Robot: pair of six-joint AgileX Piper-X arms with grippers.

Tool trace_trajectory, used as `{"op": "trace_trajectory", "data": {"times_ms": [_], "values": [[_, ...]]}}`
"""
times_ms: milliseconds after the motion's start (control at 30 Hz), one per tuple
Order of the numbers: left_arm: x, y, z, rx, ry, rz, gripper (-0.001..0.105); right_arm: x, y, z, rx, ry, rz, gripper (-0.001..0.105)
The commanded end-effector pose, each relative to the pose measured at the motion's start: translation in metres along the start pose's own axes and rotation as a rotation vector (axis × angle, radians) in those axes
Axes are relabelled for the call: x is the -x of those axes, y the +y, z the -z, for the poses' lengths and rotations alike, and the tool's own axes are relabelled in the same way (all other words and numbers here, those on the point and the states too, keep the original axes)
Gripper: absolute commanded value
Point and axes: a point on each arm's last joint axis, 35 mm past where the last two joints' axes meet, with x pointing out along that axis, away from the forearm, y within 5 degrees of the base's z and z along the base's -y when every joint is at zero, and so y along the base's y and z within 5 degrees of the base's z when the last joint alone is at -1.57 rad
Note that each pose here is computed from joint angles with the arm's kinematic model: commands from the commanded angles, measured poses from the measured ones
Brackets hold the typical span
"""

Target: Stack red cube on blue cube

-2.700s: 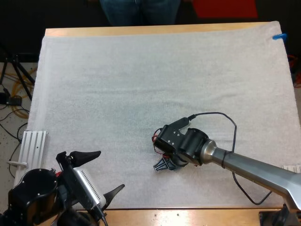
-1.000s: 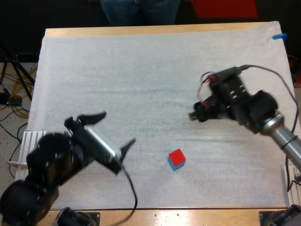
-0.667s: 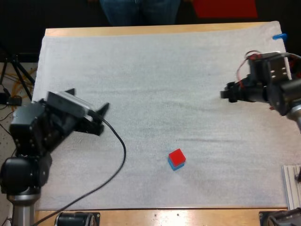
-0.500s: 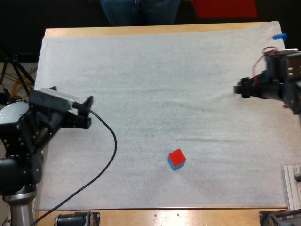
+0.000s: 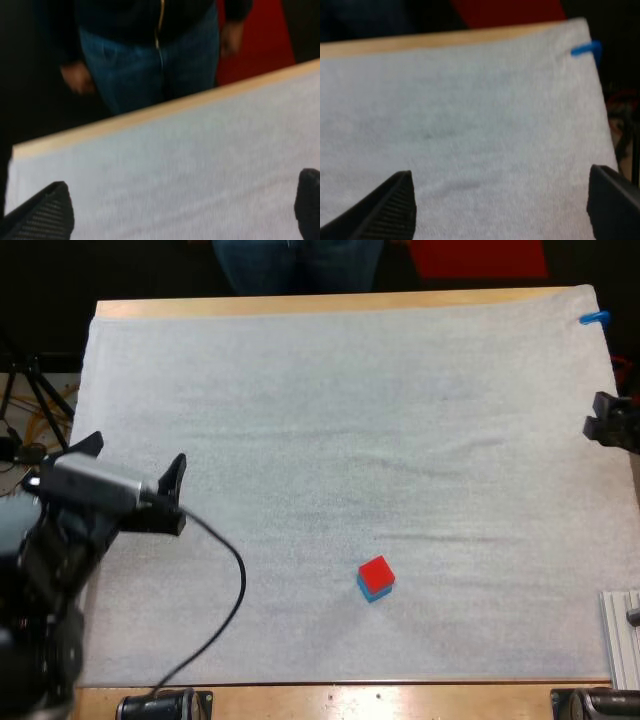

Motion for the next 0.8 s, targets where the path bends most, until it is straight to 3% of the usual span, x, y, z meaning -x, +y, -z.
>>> {"op": "trace_trajectory", "data": {"times_ms": [0,200,367,600,767], "values": [[0.014,-0.007,-0.005,-0.023,-0.055,0.025,0.087,0.018,0.002,-0.001,0.019,-0.049,0.003,0.069],[0.058,-0.029,0.002,-0.084,-0.157,0.097,0.087,0.071,0.016,0.003,0.056,-0.192,0.016,0.069],[0.097,-0.041,0.011,-0.118,-0.255,0.101,0.087,0.091,0.023,0.033,0.03,-0.227,0.062,0.069],[0.122,-0.047,0.036,-0.14,-0.242,0.097,0.087,0.108,0.036,0.087,0.009,-0.263,0.09,0.069],[0.135,-0.05,0.063,-0.129,-0.215,0.097,0.087,0.131,0.046,0.126,0.009,-0.344,0.12,0.069]]}}
